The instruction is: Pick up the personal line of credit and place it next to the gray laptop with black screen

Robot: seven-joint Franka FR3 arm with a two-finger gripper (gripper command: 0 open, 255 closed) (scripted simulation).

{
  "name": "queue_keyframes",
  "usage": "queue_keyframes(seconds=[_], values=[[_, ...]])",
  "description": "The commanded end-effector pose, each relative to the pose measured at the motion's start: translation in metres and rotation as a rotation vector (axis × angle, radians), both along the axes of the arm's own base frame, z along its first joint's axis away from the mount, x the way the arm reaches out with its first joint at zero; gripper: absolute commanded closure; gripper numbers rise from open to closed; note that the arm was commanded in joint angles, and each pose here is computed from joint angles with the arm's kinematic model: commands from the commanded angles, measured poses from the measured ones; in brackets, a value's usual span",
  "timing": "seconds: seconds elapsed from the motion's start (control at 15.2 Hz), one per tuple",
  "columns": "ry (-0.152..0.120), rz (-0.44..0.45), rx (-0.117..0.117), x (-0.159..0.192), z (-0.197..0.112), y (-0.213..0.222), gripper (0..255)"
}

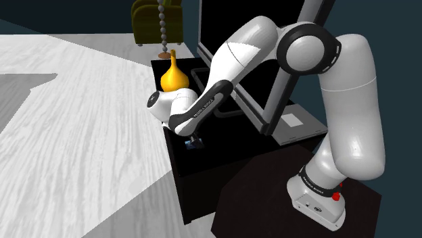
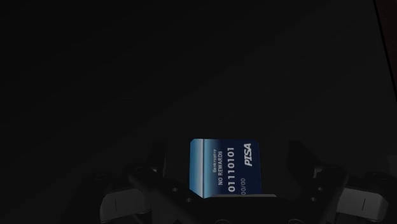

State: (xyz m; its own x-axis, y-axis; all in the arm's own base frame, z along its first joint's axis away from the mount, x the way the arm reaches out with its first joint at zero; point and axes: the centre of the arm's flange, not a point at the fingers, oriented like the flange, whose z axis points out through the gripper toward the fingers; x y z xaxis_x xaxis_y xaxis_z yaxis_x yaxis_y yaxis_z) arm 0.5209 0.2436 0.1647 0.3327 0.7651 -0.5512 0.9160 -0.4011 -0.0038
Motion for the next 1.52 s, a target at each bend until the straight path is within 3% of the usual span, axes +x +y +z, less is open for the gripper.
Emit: queue_keyframes(seconds=[0.0,0.07,0.13,0.73,1.45], values=[[0.0,0.0,0.0,0.0,0.0,0.0,0],[0.0,0.0,0.0,0.0,0.0,0.0,0],[0.0,0.0,0.0,0.0,0.0,0.0,255],[0.0,0.0,0.0,0.0,0.0,0.0,255],[0.0,0.0,0.0,0.0,0.058,0.0,255]])
